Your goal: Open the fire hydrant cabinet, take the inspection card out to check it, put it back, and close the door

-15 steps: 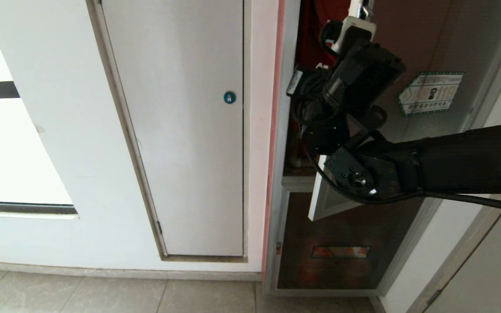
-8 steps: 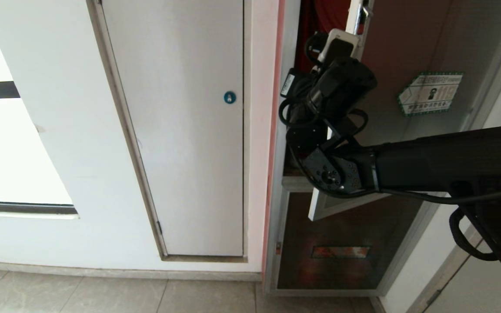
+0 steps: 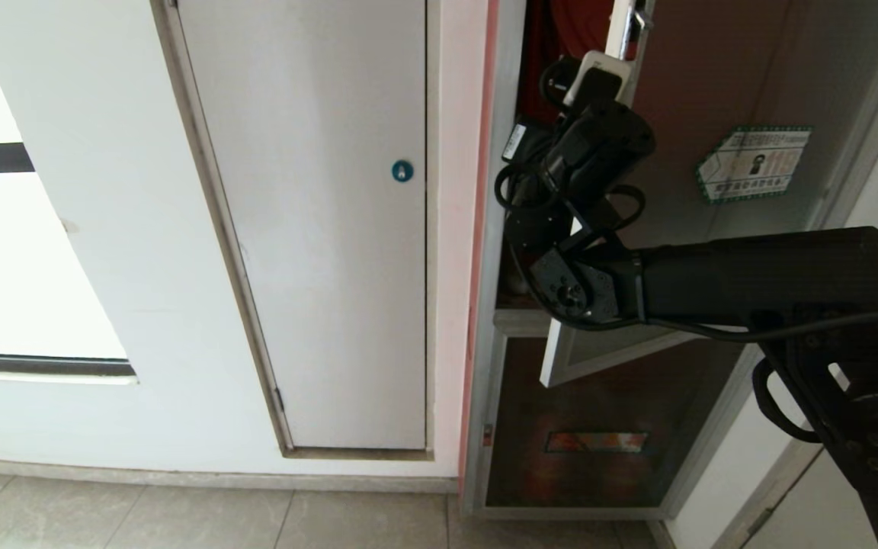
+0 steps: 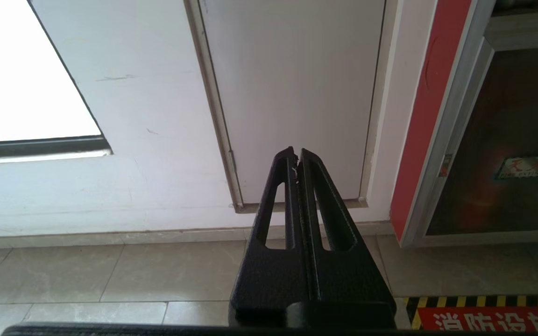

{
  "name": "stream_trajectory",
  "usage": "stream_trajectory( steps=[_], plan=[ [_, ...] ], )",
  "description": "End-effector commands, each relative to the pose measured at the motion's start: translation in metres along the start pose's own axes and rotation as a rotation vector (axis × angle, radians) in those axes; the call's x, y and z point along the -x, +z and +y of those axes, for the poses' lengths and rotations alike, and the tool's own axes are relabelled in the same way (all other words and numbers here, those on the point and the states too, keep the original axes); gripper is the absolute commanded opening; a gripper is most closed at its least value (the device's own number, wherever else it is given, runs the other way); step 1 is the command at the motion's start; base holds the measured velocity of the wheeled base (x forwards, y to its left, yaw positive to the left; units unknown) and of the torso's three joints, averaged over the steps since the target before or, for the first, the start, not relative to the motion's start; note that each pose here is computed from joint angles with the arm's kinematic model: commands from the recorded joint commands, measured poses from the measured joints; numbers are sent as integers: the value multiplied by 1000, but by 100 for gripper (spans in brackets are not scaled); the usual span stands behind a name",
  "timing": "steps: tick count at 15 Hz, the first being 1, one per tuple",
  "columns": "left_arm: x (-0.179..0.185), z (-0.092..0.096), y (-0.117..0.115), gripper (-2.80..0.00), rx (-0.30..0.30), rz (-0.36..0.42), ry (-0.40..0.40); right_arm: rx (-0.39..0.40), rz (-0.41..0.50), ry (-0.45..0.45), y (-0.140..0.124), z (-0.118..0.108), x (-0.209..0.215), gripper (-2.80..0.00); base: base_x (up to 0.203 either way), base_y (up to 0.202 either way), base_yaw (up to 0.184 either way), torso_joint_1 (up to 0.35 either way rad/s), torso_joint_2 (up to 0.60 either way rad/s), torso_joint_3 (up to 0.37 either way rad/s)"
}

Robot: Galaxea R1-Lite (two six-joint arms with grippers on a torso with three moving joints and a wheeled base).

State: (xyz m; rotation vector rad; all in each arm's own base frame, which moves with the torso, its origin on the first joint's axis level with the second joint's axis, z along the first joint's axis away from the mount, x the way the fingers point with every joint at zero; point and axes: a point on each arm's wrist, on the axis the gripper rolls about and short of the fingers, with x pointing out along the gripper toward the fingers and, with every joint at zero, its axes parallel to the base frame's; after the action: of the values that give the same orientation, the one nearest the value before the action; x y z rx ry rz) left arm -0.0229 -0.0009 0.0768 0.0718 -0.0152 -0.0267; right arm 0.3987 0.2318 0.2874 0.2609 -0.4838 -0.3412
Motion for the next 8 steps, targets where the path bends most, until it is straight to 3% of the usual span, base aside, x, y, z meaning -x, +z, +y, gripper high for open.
stream_trajectory(
  steps=[1, 8],
  plan=[
    [-1, 0, -2, -280, 0, 7, -1, 4, -13, -16, -4, -2, -5, -280, 0, 0, 0, 0, 0, 0],
    [-1, 0, -2, -280, 0, 7, 0, -24, -33, -44, 15, -5, -7, -280, 0, 0, 0, 0, 0, 0]
  ],
)
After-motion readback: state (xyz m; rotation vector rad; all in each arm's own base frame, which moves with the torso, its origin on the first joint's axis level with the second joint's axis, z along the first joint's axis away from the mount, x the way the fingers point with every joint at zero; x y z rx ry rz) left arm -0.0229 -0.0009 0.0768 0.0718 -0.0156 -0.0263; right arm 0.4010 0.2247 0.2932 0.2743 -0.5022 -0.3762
